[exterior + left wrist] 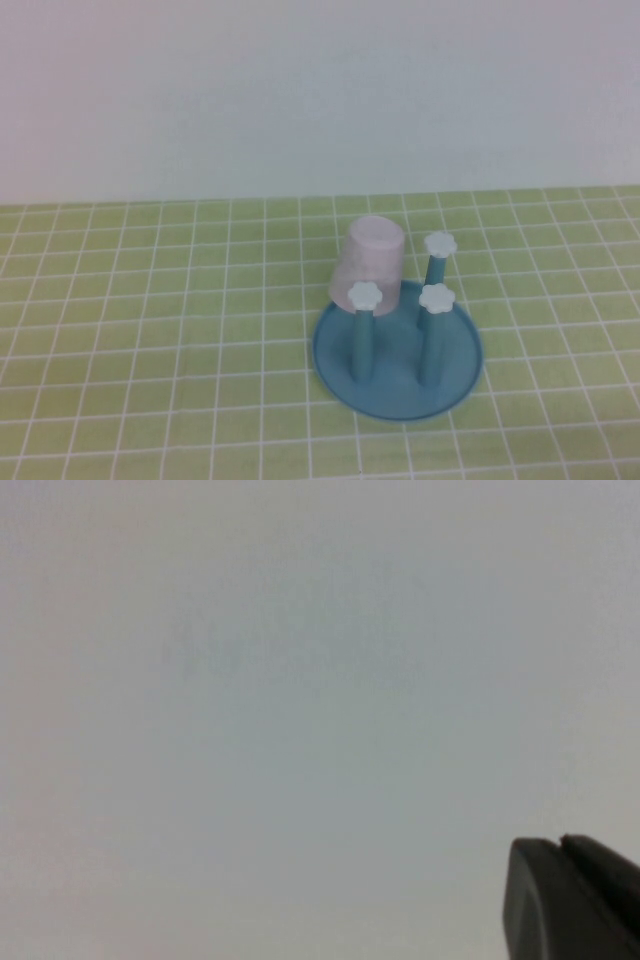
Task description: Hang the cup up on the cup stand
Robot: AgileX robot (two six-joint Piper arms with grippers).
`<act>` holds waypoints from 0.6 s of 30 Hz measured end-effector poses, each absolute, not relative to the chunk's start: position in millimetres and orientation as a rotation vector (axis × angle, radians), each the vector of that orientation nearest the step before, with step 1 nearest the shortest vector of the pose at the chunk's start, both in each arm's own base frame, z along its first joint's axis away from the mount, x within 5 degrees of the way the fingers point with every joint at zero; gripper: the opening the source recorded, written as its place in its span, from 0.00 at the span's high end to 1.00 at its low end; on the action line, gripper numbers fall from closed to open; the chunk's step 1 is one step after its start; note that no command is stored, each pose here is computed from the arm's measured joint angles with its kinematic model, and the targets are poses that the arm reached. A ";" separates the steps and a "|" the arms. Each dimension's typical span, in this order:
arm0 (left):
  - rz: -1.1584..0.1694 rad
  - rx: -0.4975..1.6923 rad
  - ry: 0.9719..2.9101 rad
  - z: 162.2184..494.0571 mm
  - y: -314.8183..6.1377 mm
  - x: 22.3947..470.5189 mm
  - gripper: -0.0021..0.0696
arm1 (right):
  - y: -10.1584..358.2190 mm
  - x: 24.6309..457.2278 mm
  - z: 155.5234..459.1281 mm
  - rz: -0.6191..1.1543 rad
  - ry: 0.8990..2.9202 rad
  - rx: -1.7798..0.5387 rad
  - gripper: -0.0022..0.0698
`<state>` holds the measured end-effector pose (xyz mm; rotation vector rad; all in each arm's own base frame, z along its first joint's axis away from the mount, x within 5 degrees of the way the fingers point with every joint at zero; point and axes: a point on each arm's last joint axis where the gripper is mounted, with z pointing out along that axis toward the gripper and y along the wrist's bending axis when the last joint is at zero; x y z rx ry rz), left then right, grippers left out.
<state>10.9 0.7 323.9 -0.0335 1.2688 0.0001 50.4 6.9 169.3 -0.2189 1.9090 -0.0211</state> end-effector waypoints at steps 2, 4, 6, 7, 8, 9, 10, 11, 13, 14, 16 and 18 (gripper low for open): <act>-0.002 -0.037 1.365 294.6 0.9 26.0 0.97 | 6.9 50.4 169.3 -0.021 1.909 -0.219 0.97; -0.021 -0.050 1.456 265.5 0.8 37.6 0.97 | 6.9 50.4 169.3 -0.021 1.909 -0.219 0.97; -0.048 -0.066 1.543 237.1 0.4 46.1 0.97 | 6.9 50.4 169.3 -0.021 1.909 -0.219 0.97; -0.049 -0.067 1.579 225.4 0.4 48.9 0.97 | 6.9 50.4 169.3 -0.021 1.909 -0.219 0.97; -0.043 -0.063 1.609 215.3 0.5 50.9 0.97 | 6.9 50.4 169.3 -0.021 1.909 -0.219 0.97; -0.032 -0.057 1.628 208.3 0.7 52.1 0.97 | 6.9 50.4 169.3 -0.021 1.909 -0.219 0.97; -0.025 -0.053 1.651 200.6 0.9 53.2 0.97 | 6.9 50.4 169.3 -0.021 1.909 -0.219 0.97; -0.023 -0.051 1.669 194.9 0.9 53.8 0.97 | 6.9 50.4 169.3 -0.021 1.909 -0.219 0.97; -0.025 -0.052 1.689 188.0 0.8 54.6 0.97 | 6.9 50.4 169.3 -0.021 1.909 -0.219 0.97; -0.025 -0.052 1.692 186.5 0.8 54.8 0.97 | 6.9 50.4 169.3 -0.021 1.909 -0.219 0.97; -0.015 -0.042 1.706 184.5 0.8 54.8 0.97 | 6.9 50.4 169.3 -0.021 1.909 -0.219 0.97; 0.010 -0.012 1.715 183.7 0.8 54.6 0.97 | 6.9 50.4 169.3 -0.021 1.909 -0.219 0.97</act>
